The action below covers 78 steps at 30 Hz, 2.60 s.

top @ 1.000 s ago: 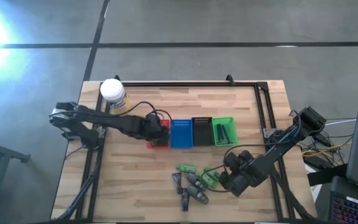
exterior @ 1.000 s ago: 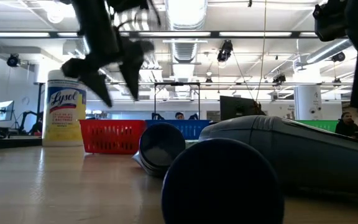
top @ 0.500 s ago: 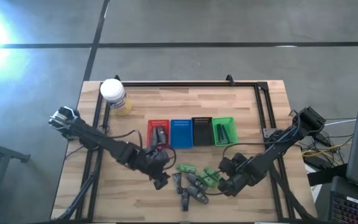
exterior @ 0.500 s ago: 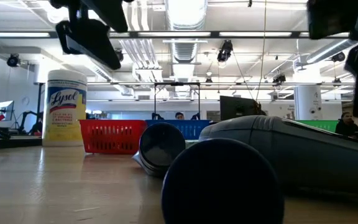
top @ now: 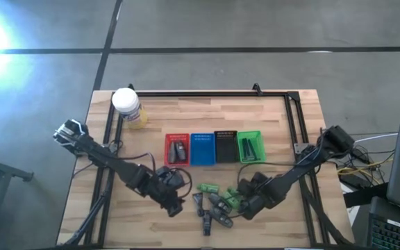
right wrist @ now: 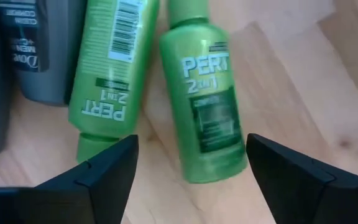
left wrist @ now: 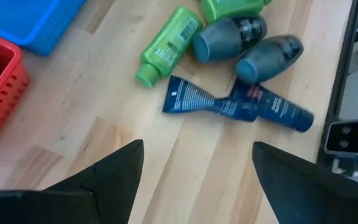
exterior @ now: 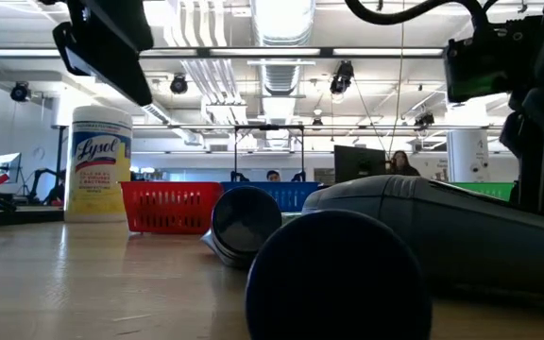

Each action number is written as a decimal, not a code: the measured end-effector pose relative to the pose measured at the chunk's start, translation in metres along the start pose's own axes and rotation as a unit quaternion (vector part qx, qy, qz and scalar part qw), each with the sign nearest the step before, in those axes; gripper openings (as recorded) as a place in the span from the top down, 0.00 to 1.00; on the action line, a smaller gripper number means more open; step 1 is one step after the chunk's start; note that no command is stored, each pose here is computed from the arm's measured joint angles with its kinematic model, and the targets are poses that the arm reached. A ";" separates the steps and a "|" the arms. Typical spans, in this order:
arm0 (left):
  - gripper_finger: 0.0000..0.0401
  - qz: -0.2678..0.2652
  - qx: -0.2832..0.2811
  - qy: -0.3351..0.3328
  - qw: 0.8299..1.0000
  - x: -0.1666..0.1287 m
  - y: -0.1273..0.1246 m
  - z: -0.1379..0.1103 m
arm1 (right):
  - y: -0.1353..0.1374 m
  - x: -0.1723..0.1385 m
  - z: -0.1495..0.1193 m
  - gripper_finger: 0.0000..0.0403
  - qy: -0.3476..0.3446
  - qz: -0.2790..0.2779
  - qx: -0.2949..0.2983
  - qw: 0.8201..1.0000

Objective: Pick & Place Travel size toiletries
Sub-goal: Put the green shampoo into the black bin

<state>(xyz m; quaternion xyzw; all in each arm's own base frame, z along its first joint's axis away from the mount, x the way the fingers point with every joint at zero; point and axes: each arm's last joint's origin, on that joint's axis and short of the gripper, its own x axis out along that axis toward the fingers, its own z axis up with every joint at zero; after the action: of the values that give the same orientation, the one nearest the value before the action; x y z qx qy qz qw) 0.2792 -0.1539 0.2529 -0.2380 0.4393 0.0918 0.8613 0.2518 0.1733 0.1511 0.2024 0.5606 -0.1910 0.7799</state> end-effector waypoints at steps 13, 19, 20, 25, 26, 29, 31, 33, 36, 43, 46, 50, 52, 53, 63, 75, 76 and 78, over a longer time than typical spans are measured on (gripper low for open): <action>0.24 0.013 0.042 0.030 0.999 -0.004 0.009 -0.007 | -0.003 0.023 0.013 0.45 0.010 -0.015 -0.034 0.999; 0.28 0.019 0.016 0.026 0.999 -0.010 0.026 -0.022 | -0.008 0.003 0.022 0.65 -0.012 0.005 -0.007 1.000; 0.29 0.023 0.007 0.019 1.000 -0.012 0.030 -0.025 | -0.008 -0.003 0.024 0.67 -0.018 0.015 0.000 1.000; 0.30 0.023 -0.052 -0.033 0.998 -0.024 0.053 -0.034 | -0.016 -0.038 0.034 0.71 -0.052 0.057 0.065 0.995; 0.30 0.017 -0.063 -0.046 0.997 -0.026 0.056 -0.035 | -0.021 -0.045 0.040 0.71 -0.067 0.062 0.094 0.991; 0.30 -0.008 -0.084 -0.086 0.993 -0.030 0.065 -0.038 | -0.039 -0.057 0.063 0.68 -0.102 0.066 0.192 0.974; 0.31 -0.022 -0.089 -0.108 0.990 -0.032 0.070 -0.040 | -0.056 -0.056 0.082 0.68 -0.113 0.057 0.252 0.959; 0.31 -0.027 -0.089 -0.120 0.988 -0.033 0.075 -0.041 | -0.074 -0.051 0.102 0.68 -0.123 0.041 0.296 0.946; 0.31 -0.026 -0.090 -0.124 0.988 -0.034 0.081 -0.044 | -0.101 -0.038 0.127 0.68 -0.112 0.017 0.324 0.939; 0.31 -0.021 -0.091 -0.124 0.988 -0.033 0.086 -0.046 | -0.123 -0.017 0.151 0.52 -0.088 0.031 0.331 0.939; 0.31 -0.018 -0.074 -0.125 0.989 -0.033 0.086 -0.045 | -0.121 -0.015 0.148 0.42 -0.074 0.025 0.325 0.942; 0.31 -0.022 -0.049 -0.135 0.989 -0.033 0.086 -0.041 | -0.109 -0.021 0.140 0.32 -0.070 0.038 0.290 0.954; 0.31 -0.030 -0.042 -0.143 0.988 -0.033 0.084 -0.039 | -0.097 -0.028 0.131 0.27 -0.061 0.058 0.230 0.970; 0.31 -0.033 -0.039 -0.146 0.988 -0.033 0.084 -0.038 | -0.089 -0.033 0.125 0.25 -0.054 0.070 0.188 0.978; 0.31 -0.045 -0.043 -0.160 0.985 -0.034 0.082 -0.034 | -0.014 -0.026 0.034 0.23 0.028 0.088 -0.031 0.995; 0.31 -0.045 -0.044 -0.159 0.985 -0.034 0.082 -0.034 | 0.018 0.025 0.032 0.29 0.017 0.056 0.004 0.998; 0.31 -0.044 -0.043 -0.158 0.986 -0.033 0.082 -0.035 | 0.020 0.028 0.032 0.28 0.019 0.052 0.007 0.998; 0.31 -0.041 -0.042 -0.156 0.986 -0.033 0.083 -0.035 | 0.021 0.031 0.032 0.28 0.021 0.044 0.014 0.999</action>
<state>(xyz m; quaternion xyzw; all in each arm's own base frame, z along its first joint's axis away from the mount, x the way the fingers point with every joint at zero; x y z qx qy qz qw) 0.2041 -0.0975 0.2349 -0.2746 0.2852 0.1103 0.9116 0.2981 0.1719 0.1328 0.2412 0.5646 -0.1603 0.7729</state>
